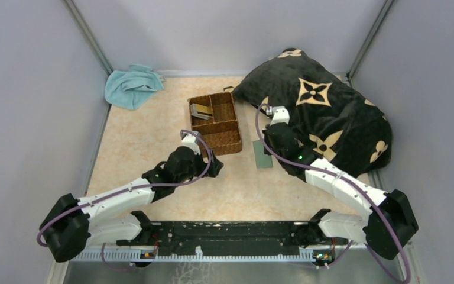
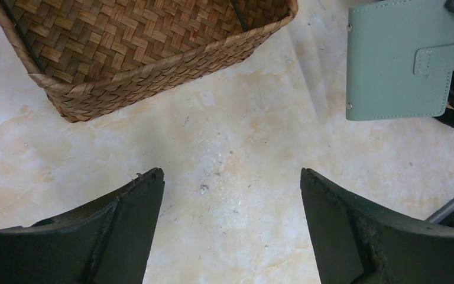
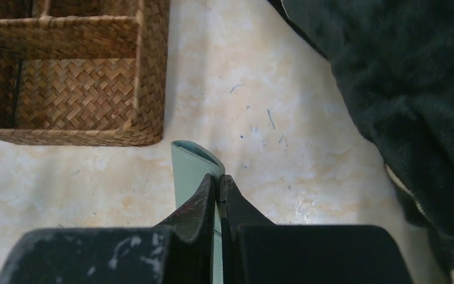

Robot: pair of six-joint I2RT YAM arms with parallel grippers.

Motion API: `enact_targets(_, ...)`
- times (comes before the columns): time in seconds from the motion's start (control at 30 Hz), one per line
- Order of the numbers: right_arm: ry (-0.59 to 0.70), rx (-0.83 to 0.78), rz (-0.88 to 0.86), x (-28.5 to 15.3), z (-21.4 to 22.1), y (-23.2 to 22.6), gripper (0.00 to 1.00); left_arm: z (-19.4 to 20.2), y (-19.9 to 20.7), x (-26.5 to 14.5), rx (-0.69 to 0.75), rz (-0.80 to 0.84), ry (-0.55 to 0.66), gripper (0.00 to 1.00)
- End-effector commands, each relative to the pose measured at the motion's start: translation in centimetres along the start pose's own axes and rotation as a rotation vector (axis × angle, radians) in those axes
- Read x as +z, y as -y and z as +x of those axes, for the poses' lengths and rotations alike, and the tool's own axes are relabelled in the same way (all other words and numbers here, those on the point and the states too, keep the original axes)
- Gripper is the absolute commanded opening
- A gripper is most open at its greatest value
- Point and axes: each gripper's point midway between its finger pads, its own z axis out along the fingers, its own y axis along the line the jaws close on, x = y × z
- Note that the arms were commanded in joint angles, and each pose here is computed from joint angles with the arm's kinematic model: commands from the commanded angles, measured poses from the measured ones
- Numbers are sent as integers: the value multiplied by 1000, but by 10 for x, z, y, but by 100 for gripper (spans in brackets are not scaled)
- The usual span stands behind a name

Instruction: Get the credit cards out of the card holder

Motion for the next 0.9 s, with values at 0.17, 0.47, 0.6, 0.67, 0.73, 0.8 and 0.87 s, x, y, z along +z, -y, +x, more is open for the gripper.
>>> enact_targets(0.17, 47, -479, 454, -8, -12, 10, 0, -26, 17, -13, -23, 62, 74, 92)
enact_targets(0.47, 1, -671, 758, 41, 42, 12, 0, -23, 16, -8, 8, 44, 46, 92)
enact_targets(0.6, -29, -681, 746, 60, 61, 5, 0, -22, 21, -1, 22, 49, 24, 92)
enact_targets(0.67, -25, -688, 758, 63, 62, 3, 0, -22, 25, 4, 31, 56, 8, 92)
enact_targets(0.73, 2, -683, 782, 59, 57, 3, 0, -21, 29, 9, 42, 67, -6, 92)
enact_targets(0.8, 69, -672, 827, 50, 43, 1, 1, -21, 32, 13, 53, 75, -18, 92)
enact_targets(0.87, 156, -672, 882, 38, 29, 1, 11, -21, 34, 16, 60, 77, -24, 92)
